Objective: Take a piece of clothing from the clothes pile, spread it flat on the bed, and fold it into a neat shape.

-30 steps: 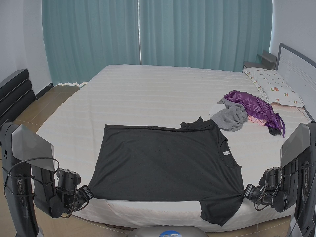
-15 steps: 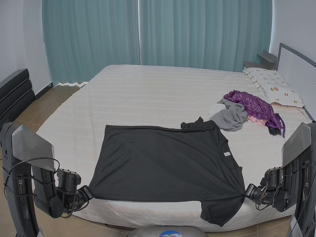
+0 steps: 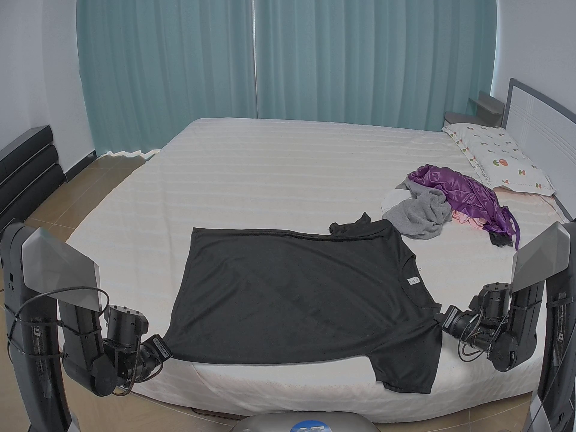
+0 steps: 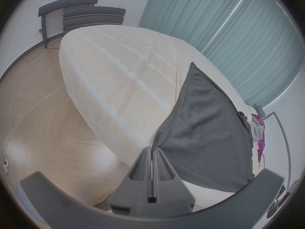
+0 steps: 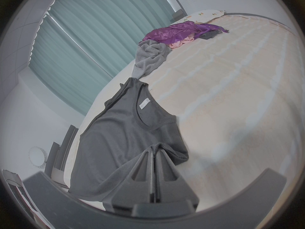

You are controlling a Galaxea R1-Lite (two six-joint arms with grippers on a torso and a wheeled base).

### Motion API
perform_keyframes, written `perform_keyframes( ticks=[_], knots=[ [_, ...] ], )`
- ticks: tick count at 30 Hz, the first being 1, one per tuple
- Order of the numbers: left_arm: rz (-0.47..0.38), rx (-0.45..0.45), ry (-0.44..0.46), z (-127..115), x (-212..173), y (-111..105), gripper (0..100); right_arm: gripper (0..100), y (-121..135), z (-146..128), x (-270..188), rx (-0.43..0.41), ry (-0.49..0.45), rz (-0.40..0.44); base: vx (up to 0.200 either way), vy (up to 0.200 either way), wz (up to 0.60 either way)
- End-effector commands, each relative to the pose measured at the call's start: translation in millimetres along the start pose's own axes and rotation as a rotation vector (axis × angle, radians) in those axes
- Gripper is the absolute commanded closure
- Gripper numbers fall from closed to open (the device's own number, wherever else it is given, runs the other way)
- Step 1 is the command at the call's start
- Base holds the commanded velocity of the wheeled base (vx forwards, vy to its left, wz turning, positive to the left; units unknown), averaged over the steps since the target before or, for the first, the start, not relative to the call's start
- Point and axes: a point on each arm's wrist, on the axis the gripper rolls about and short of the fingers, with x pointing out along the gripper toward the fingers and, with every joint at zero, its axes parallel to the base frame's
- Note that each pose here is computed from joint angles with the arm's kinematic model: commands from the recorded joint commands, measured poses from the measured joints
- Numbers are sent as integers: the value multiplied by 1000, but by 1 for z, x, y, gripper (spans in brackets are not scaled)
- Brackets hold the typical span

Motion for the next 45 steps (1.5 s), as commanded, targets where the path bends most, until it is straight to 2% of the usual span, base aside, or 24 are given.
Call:
perform_keyframes(
  ticks=[1, 7, 8, 13, 18, 24, 28, 32, 44, 45],
  knots=[
    [-8, -1, -7, 0, 1, -1, 100, 100, 1, 2, 13, -10, -22, 24, 0, 0, 0],
    [-9, -2, -8, 0, 1, -1, 100, 100, -3, -5, 19, -10, 6, 21, 0, 0, 0],
    [-10, -2, -9, 1, 1, -1, 100, 0, -2, -3, 18, -8, -3, 23, 0, 0, 0],
    [-9, -2, -8, 0, 1, -1, 100, 0, 2, 11, -5, 13, -28, 43, 0, 0, 0],
    [-9, -3, -9, 1, 1, -1, 100, 0, -5, 3, -31, 8, 93, 95, 0, 0, 0],
    [-10, -2, -7, 0, 1, -1, 100, 0, -18, -14, -42, -87, 215, 91, 0, 0, 0],
    [-8, -1, -6, 0, 1, -1, 100, 0, -20, -25, -38, -117, 264, 90, 0, 0, 0],
    [-10, 0, -7, 0, 1, -1, 100, 0, -17, -31, -36, -133, 291, 97, 0, 0, 0],
    [-8, 0, -7, 0, 1, -1, 100, 0, -10, -38, -21, -159, 274, 84, 0, 0, 0],
    [-9, 0, -8, 0, 1, -1, 100, 100, -9, -38, -21, -150, 273, 83, 0, 0, 0]
  ],
)
